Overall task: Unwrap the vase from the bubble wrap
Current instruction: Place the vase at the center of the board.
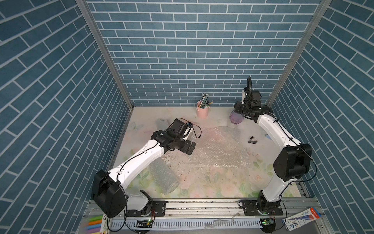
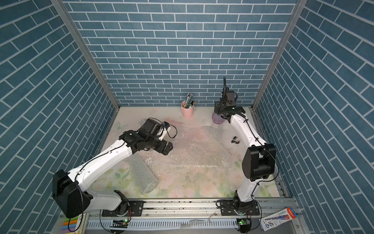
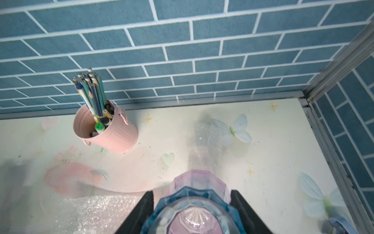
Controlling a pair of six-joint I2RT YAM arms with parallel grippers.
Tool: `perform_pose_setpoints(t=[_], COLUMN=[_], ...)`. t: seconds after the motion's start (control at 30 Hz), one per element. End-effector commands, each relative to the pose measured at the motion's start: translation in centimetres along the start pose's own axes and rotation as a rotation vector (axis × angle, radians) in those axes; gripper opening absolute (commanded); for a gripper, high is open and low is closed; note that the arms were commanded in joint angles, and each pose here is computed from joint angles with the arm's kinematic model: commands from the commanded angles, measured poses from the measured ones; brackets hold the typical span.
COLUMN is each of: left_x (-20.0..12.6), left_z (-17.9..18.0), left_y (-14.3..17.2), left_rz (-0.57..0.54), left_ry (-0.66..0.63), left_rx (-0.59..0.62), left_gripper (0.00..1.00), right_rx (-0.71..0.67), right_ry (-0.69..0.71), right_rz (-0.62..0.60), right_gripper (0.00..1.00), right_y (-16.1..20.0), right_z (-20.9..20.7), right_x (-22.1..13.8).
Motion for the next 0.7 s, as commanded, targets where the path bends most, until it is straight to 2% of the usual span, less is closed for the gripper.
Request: perform_pose_setpoints(t=[0.0,0.33,0.67], left_x=[-0.5,-0.3,0.1], left_z=[0.4,0.5,0.3], left_y=[0.4,0.6,0.7], left_rz=[0.003,0.019,0.032], left_ry=[-0.039,-0.045,-0.030], left_rx=[-0.001,0.002,0.004], left_gripper=[1.00,1.00,1.00], right_rx=[0.012,-0.029,-0.087], right_ry=[-0.061,-0.065,-0.075], right_rz=[-0.114,-0.098,-0.039], right_gripper=[0.45,0.44,0.45], right_y=[-3.5,-3.7,-0.9], right_z=[2.3,4.8,6.9], right_x=[0.4,7.3,13.8])
Point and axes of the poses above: each gripper's point midway between its finger pads, its own x axis out along the fingers, its own z axis along the line the jaws close on, y = z × x, the point moved 5 cm from there along -x, back along the fingers, and after that the axes turned 4 degrees about x, right-handed, at the moved point
